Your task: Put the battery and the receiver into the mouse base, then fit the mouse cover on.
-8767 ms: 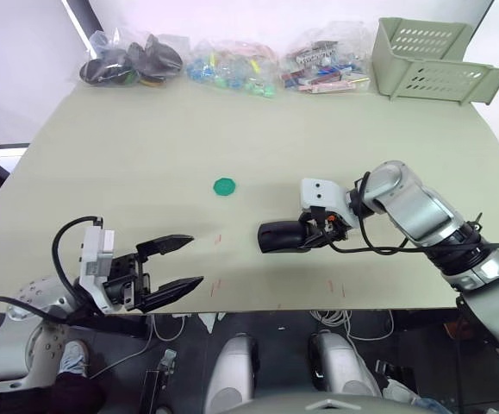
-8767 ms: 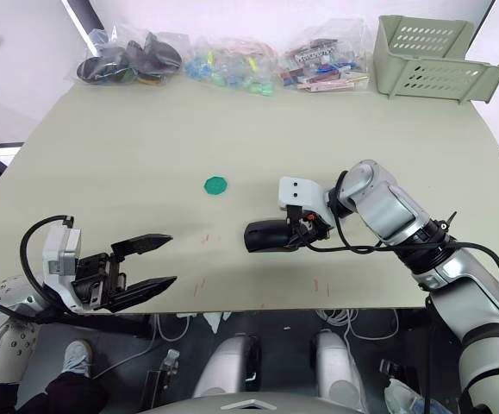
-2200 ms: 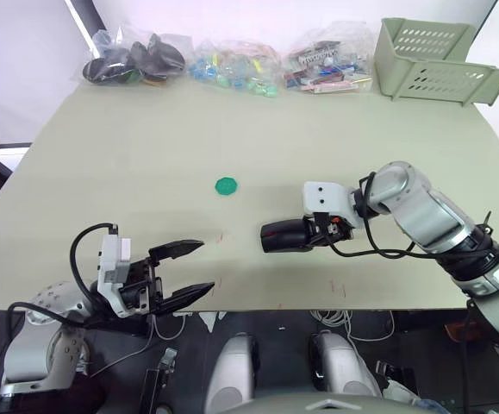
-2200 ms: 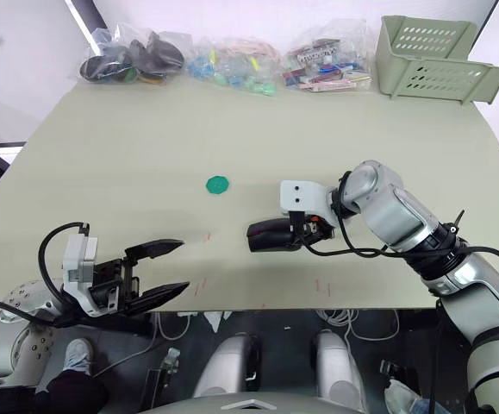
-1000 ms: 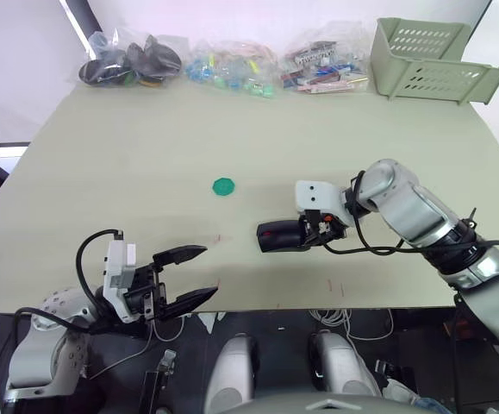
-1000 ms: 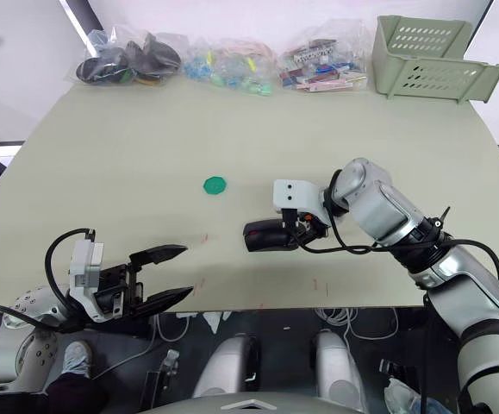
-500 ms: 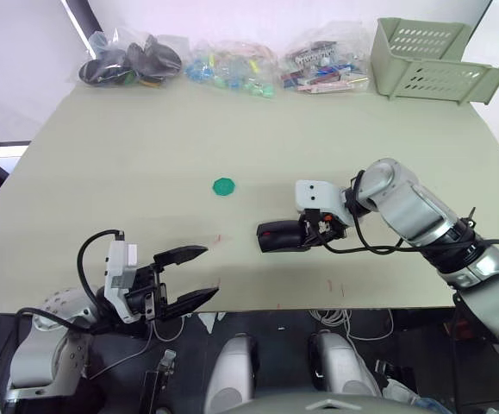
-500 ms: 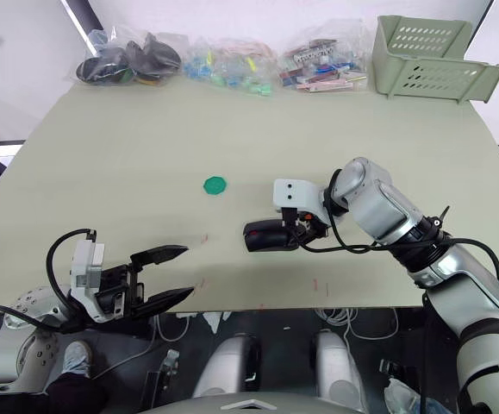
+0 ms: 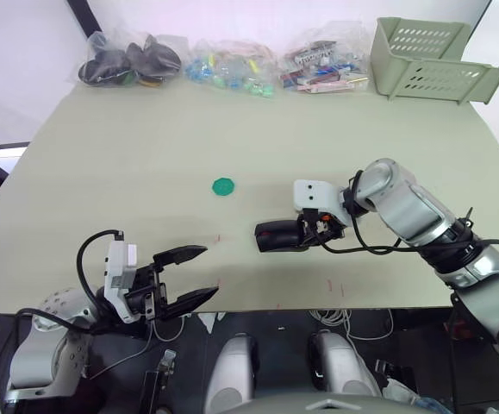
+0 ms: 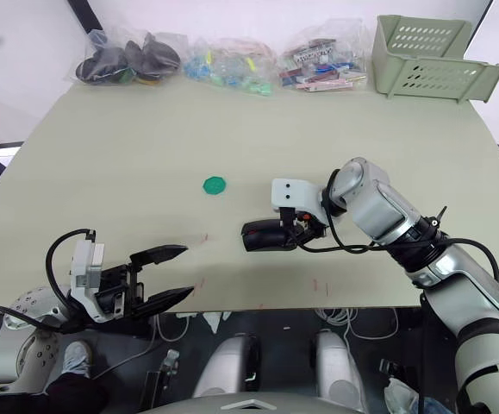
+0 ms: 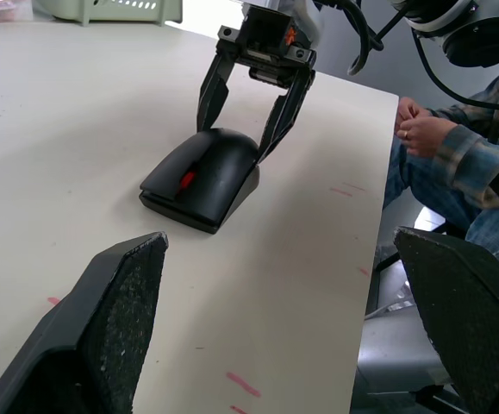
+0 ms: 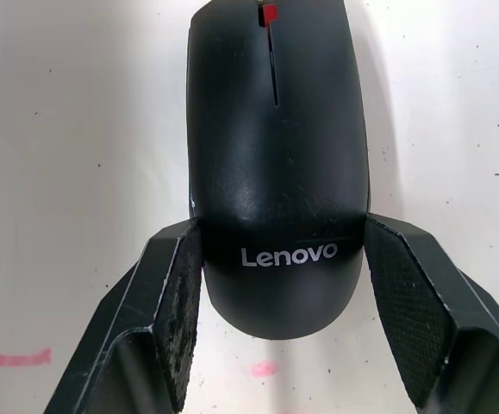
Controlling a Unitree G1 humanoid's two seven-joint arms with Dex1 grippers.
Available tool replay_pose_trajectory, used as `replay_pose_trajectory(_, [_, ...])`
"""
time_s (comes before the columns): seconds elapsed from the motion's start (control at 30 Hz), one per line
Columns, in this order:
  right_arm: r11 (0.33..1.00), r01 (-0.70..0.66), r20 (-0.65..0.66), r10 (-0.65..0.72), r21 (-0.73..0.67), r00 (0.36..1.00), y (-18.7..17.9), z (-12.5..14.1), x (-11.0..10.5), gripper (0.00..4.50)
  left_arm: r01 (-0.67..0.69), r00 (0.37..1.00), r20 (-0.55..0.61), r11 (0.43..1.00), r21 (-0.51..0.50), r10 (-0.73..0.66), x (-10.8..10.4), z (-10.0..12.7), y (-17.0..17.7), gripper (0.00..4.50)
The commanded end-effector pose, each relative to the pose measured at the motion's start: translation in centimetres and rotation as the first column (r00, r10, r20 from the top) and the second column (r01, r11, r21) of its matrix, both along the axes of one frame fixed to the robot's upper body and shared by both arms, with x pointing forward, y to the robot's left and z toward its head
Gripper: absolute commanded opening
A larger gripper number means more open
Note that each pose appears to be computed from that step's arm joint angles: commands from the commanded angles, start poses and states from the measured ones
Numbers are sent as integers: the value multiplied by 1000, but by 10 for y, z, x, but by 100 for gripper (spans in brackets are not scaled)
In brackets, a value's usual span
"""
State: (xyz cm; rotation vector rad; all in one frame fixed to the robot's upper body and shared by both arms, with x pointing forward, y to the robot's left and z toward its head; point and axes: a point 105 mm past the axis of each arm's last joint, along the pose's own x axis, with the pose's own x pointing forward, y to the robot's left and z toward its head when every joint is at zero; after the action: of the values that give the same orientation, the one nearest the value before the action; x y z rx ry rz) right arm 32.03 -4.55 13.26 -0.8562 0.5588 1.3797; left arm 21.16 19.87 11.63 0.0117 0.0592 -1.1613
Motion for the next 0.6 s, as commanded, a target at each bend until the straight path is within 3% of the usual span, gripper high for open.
replay_pose_trajectory(0.03, [999,-21,41,20,30,999,6,17,0,241,16,999,36,1000,6,-16,-1,7,-1,450])
replay_pose_trajectory(0.6, [999,-12,64,9,38,998,8,20,4,241,15,999,37,1000,5,-16,0,7,-1,450])
